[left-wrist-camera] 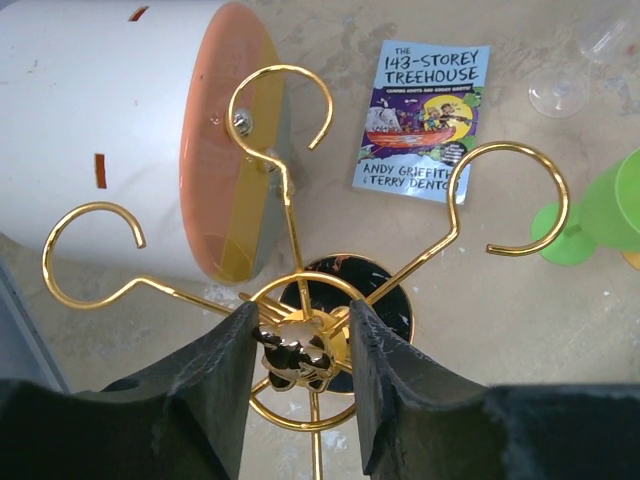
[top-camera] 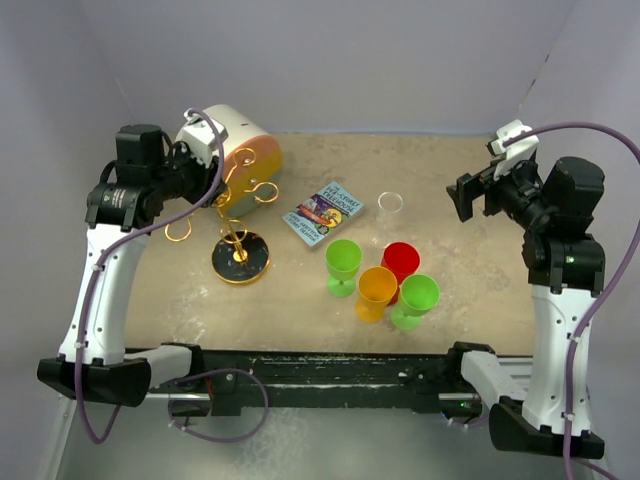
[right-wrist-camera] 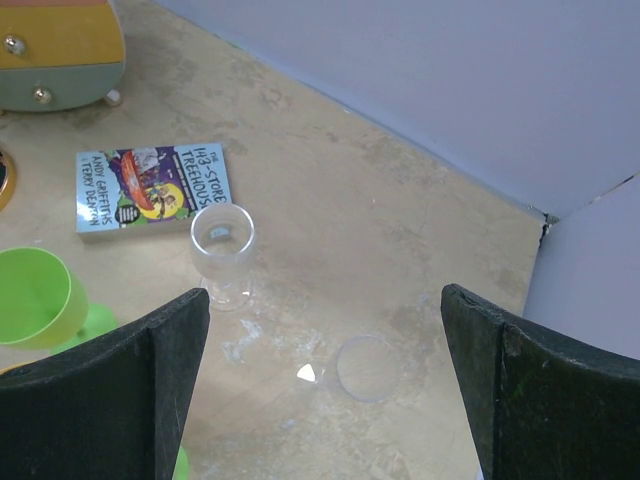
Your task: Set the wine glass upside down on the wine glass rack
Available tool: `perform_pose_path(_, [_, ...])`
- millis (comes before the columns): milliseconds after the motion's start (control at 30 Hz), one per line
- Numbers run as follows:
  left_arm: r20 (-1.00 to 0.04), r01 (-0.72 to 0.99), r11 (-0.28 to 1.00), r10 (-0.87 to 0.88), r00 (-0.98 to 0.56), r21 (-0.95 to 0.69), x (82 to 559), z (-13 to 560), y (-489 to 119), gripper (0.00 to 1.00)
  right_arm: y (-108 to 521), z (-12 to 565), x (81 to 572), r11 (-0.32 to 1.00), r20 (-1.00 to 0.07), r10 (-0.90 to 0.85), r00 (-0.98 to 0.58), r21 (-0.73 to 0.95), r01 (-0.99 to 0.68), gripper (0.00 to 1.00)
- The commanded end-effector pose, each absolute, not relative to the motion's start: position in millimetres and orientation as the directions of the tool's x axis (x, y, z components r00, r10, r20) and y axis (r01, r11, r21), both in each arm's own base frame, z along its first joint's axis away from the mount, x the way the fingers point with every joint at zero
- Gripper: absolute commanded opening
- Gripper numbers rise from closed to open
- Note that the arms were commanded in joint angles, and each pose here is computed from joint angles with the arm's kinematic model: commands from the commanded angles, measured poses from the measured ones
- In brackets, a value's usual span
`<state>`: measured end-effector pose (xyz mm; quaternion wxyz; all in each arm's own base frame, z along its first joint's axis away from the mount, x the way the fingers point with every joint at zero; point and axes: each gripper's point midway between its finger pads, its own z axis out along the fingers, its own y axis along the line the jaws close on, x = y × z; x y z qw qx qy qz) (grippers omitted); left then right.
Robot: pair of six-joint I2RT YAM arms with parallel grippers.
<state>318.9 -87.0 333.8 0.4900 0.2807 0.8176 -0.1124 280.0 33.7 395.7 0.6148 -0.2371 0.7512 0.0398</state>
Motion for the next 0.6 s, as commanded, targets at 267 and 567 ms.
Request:
perform_pose_path(267, [-0.927, 0.697, 0.716, 0.279, -0.252, 0.027, 300.3, 359.5, -123.6, 0.04, 35.3, 395.5, 284.0, 0.876, -0.944, -0.313, -0.106, -0.244, -0.416, 1.0])
perform_pose_path(567, [-0.953, 0.758, 0.653, 0.236, -0.189, 0.011, 309.7, 379.9, -155.8, 0.0, 35.3, 388.0, 293.0, 0.87, -0.939, -0.316, -0.135, -0.231, -0.435, 1.0])
